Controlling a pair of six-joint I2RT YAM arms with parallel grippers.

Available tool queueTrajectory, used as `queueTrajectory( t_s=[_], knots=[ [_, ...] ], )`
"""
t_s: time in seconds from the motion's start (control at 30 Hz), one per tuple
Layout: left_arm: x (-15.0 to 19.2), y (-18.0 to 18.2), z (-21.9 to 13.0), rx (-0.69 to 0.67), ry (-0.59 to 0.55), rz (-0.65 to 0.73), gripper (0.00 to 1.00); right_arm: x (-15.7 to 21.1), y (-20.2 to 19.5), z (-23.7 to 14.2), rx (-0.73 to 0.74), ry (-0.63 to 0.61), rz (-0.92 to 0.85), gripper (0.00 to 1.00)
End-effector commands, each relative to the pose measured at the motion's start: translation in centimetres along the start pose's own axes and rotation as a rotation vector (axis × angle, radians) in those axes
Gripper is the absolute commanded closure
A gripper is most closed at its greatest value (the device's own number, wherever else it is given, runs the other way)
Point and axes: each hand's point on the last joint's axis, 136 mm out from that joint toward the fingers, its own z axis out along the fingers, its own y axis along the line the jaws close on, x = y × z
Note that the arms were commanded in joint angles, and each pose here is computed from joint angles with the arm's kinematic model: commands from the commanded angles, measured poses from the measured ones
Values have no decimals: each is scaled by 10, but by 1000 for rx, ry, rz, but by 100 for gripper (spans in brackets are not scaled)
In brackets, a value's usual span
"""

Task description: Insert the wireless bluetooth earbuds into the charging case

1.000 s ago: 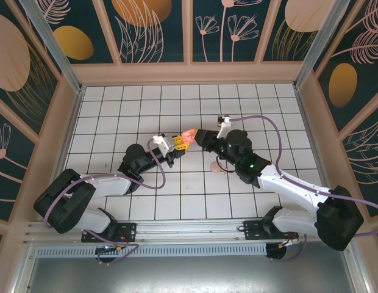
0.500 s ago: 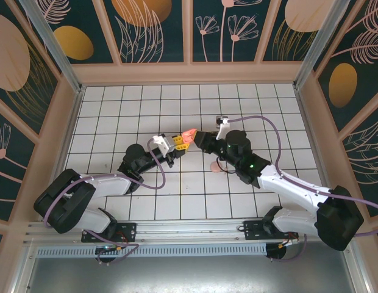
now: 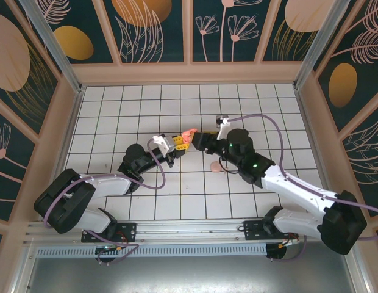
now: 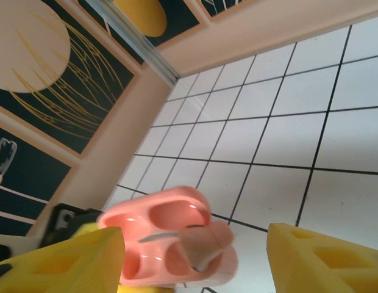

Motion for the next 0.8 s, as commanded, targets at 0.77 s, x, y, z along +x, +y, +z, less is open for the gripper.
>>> queueTrajectory(
  t_s=[0.77],
  knots=[
    [-37, -22, -1, 128, -121, 15, 87, -21, 10, -12, -319, 198, 61, 39]
  ],
)
